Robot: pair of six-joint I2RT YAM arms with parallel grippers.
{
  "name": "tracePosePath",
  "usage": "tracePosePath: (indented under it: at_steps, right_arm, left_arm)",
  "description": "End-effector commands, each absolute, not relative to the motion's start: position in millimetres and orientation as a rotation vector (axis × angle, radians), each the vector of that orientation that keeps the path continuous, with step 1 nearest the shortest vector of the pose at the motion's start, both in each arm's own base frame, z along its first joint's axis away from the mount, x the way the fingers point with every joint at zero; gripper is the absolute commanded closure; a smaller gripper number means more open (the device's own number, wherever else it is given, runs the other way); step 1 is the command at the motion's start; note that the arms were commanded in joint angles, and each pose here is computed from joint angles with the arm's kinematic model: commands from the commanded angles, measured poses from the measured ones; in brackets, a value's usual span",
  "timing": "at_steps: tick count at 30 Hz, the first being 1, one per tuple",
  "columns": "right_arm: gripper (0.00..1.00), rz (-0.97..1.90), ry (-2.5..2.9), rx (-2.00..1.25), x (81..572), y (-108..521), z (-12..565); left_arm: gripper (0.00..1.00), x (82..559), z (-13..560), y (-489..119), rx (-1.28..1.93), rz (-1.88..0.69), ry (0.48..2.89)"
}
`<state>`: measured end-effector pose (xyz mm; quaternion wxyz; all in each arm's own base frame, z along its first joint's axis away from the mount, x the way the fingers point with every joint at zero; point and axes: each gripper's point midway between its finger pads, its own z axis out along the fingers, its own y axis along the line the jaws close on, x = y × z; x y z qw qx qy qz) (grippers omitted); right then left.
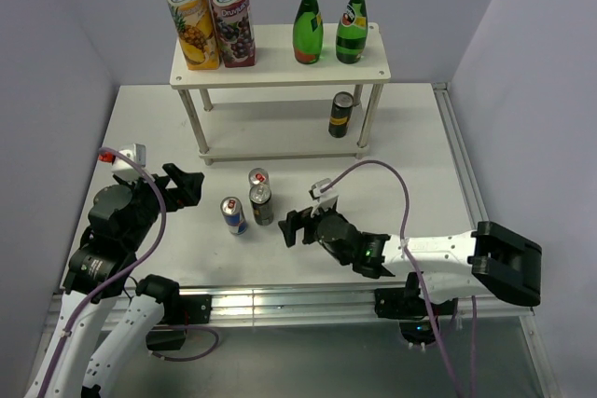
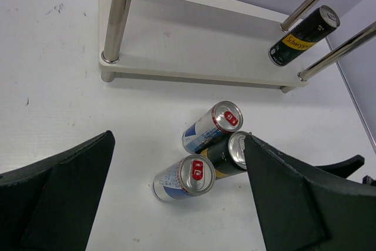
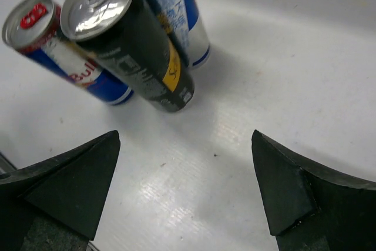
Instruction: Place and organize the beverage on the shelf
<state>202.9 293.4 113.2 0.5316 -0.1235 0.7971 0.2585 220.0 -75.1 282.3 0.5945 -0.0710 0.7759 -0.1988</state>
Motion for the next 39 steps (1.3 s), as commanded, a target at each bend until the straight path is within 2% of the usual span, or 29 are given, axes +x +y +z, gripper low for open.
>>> tracePosePath:
  at_steps: [1, 17, 23, 26, 27, 29, 32, 33, 39]
  right_arm:
    - [0.00, 0.776, 1.811, -0.307, 199.6, 323.3, 138.0]
    - [0.00, 0.665, 1.801, -0.338, 237.3, 385.7, 114.1]
    - [0.00, 0.560, 1.776, -0.261, 259.3, 385.6, 104.3]
    - [0.14, 0.496, 1.769, -0.239, 268.7, 382.7, 94.0]
    - [0.33, 0.484, 1.764, -0.222, 270.7, 380.7, 94.3]
    - [0.49, 0.458, 1.750, -0.219, 273.7, 375.6, 92.5]
    - [0.79, 0.415, 1.761, -0.229, 278.4, 367.5, 87.6]
    - [1.00, 0.397, 1.761, -0.216, 278.6, 361.2, 89.6]
    - [1.00, 0.338, 1.756, -0.093, 267.7, 308.7, 116.3]
  left_arm:
    - [0.01, 224.0, 287.1, -73.7, -0.156, -0.449, 1.777]
    - [0.01, 222.6, 288.7, -74.9, -0.148, -0.458, 1.771]
    - [0.01, 222.7, 288.8, -76.0, -0.143, -0.463, 1.772]
    - [0.01, 223.1, 288.1, -77.6, -0.138, -0.469, 1.776]
    - [0.01, 223.4, 287.8, -77.7, -0.138, -0.469, 1.777]
    - [0.00, 223.0, 287.7, -77.5, -0.136, -0.468, 1.776]
    - [0.01, 222.6, 288.4, -78.0, -0.134, -0.471, 1.773]
    - [0.01, 222.7, 287.8, -78.1, -0.134, -0.470, 1.776]
    - [0.01, 221.6, 290.1, -76.8, -0.137, -0.469, 1.765]
